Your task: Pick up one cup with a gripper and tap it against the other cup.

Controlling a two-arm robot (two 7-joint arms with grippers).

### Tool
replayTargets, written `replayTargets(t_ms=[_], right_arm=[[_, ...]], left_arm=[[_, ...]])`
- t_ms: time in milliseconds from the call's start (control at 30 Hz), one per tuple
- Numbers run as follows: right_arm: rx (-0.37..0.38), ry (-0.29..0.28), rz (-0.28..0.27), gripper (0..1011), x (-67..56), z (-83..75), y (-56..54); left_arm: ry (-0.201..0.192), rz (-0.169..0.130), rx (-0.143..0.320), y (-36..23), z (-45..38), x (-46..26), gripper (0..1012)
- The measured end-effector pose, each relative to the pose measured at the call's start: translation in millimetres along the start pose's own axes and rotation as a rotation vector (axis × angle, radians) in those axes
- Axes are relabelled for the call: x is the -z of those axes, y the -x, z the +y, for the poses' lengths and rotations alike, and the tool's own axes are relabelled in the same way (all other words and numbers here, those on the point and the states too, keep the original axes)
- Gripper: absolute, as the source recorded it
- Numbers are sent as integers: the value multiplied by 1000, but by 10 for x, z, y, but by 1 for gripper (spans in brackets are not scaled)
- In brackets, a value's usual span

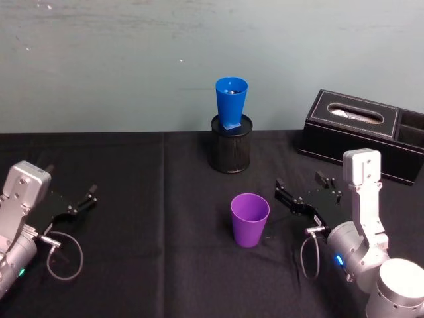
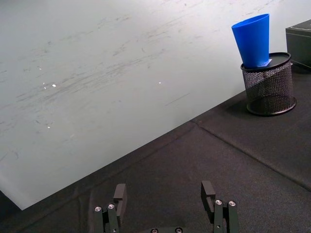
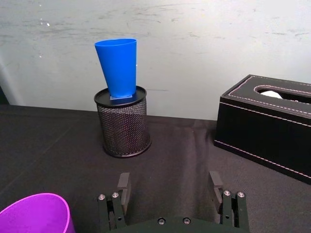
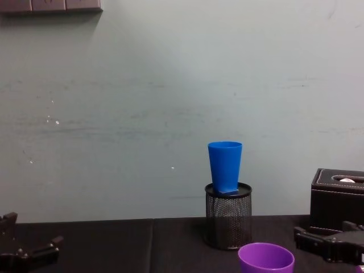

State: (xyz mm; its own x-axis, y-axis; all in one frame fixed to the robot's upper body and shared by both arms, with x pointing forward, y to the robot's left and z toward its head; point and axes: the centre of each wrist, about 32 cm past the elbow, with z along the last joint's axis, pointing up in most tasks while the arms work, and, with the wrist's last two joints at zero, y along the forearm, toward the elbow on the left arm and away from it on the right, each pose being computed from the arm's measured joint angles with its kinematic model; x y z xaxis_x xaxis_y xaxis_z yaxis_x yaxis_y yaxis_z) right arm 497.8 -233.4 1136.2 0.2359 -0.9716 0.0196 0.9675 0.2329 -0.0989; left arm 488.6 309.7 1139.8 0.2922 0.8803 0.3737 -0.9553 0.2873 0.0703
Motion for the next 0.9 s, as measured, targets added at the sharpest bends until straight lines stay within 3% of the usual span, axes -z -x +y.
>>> replayTargets(t_ms=[900], right_arm=[[13,-8,0,1003,-4,2,12]], left_arm=[[0,0,0,0,0,0,1000]])
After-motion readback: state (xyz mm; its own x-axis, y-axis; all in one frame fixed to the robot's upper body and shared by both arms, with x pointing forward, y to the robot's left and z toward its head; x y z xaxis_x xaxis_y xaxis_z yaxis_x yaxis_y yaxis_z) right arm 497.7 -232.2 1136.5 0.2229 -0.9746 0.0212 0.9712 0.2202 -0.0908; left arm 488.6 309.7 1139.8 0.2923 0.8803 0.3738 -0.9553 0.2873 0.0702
